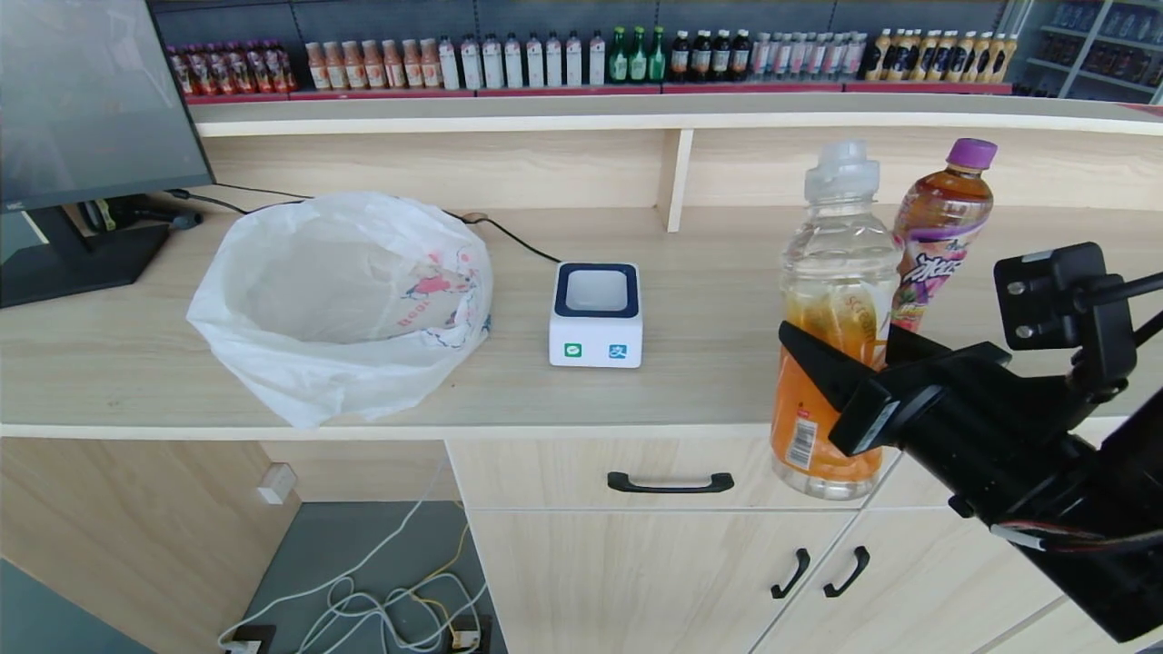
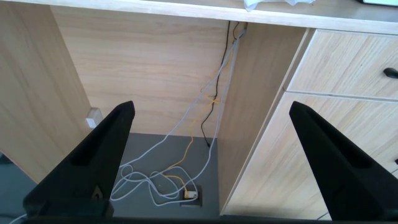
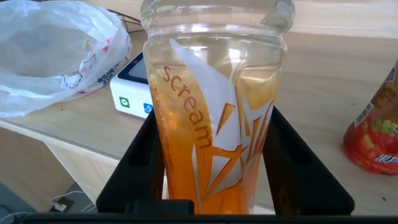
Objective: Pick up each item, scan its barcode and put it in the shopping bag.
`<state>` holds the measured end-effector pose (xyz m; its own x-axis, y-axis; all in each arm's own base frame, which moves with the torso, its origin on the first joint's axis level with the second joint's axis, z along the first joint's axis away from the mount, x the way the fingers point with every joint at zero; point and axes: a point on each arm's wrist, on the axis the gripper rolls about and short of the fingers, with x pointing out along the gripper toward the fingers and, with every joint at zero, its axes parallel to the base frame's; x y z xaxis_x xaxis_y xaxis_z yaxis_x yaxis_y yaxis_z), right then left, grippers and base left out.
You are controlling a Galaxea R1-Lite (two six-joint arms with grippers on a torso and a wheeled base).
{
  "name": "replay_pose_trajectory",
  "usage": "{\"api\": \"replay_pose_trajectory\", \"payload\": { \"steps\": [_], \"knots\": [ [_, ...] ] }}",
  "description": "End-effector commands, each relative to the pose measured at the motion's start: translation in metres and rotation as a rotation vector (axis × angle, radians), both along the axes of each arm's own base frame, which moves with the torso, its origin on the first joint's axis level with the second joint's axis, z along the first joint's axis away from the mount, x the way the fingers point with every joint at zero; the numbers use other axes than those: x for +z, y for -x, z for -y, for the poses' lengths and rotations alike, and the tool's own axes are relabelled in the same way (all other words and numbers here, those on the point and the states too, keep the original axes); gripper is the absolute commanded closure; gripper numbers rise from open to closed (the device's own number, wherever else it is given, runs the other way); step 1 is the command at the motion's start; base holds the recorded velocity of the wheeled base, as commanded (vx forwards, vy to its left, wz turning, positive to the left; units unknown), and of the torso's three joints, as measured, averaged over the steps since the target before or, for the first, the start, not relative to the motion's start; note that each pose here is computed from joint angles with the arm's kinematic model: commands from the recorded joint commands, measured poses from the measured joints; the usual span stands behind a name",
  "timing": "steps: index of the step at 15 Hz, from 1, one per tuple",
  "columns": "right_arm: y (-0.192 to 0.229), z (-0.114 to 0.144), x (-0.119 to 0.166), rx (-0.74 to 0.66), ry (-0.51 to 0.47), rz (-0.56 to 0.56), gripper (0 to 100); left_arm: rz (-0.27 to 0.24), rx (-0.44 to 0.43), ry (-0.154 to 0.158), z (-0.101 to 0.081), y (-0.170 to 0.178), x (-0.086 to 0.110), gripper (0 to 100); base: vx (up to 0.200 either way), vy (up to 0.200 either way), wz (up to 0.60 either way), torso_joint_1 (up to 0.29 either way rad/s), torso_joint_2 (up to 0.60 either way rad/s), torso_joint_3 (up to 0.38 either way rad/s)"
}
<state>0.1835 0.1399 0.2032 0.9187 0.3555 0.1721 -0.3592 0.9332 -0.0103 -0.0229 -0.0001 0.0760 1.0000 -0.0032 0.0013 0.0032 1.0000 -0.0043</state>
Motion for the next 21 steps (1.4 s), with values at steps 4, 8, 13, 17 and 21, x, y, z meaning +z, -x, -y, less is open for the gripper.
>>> {"api": "replay_pose_trajectory", "payload": {
  "steps": [4,8,13,17,21],
  "knots": [
    [0.004,0.001,-0.006,0.055,0.017,-0.008,100,0.000,0.000,0.000,0.000,0.000,0.000,0,0.000,0.000,0.00,0.000,0.00,0.000],
    [0.005,-0.006,-0.009,0.204,-0.074,-0.055,100,0.000,0.000,0.000,0.000,0.000,0.000,0,0.000,0.000,0.00,0.000,0.00,0.000],
    [0.019,-0.024,-0.001,0.424,-0.267,-0.107,100,0.000,0.000,0.000,0.000,0.000,0.000,0,0.000,0.000,0.00,0.000,0.00,0.000],
    [0.023,-0.043,0.011,0.531,-0.414,-0.150,100,0.000,0.000,0.000,0.000,0.000,0.000,0,0.000,0.000,0.00,0.000,0.00,0.000],
    [0.018,-0.054,0.034,0.594,-0.569,-0.152,100,0.000,0.000,0.000,0.000,0.000,0.000,0,0.000,0.000,0.00,0.000,0.00,0.000]
  ]
}}
